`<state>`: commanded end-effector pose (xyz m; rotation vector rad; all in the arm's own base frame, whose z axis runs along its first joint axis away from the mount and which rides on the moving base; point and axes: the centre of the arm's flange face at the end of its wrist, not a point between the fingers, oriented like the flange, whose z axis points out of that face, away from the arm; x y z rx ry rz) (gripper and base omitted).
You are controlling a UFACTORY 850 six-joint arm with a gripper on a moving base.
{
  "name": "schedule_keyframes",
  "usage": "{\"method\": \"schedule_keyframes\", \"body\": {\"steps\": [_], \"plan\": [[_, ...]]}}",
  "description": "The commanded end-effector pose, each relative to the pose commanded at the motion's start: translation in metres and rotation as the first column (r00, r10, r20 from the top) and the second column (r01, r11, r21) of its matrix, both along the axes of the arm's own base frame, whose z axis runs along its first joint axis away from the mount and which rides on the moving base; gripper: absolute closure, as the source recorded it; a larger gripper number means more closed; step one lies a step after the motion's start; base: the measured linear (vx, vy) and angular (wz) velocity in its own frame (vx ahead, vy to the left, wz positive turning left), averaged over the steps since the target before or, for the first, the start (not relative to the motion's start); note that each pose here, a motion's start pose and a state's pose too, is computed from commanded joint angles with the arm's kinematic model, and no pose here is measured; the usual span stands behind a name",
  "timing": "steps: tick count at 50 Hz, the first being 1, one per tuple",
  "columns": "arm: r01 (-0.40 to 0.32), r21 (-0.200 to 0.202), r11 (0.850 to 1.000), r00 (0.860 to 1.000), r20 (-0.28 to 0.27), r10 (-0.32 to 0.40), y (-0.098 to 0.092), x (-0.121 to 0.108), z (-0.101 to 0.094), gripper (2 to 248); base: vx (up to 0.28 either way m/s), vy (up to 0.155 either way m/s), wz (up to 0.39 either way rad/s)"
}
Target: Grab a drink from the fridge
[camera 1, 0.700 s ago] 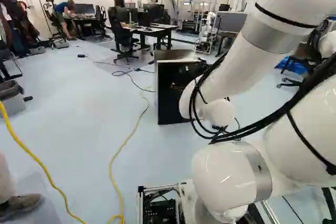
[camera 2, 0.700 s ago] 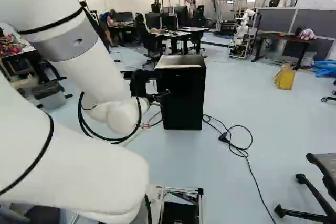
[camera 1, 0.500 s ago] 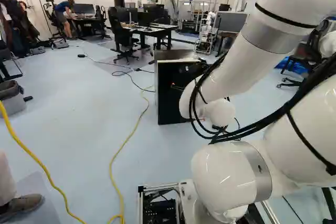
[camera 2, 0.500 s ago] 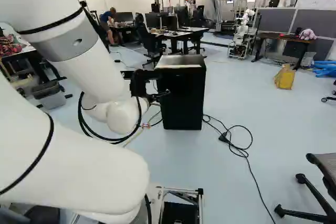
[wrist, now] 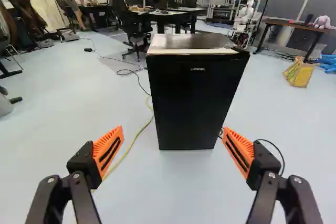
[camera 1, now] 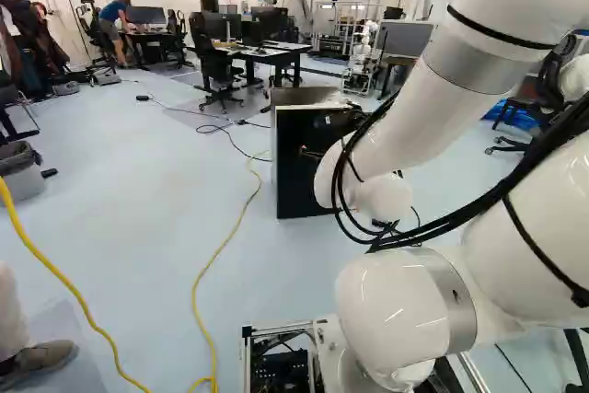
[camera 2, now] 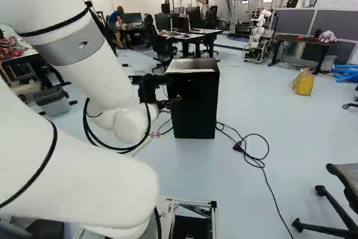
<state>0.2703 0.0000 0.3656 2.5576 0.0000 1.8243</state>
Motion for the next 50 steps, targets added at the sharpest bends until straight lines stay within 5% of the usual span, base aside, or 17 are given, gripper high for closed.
{"method": "schedule_keyframes", "body": {"steps": [50], "plan": [[0.000,0.000,1.000,1.000,0.000,0.000,0.0000,0.0000,0.0000,3,0.065,0.016,-0.007]]}}
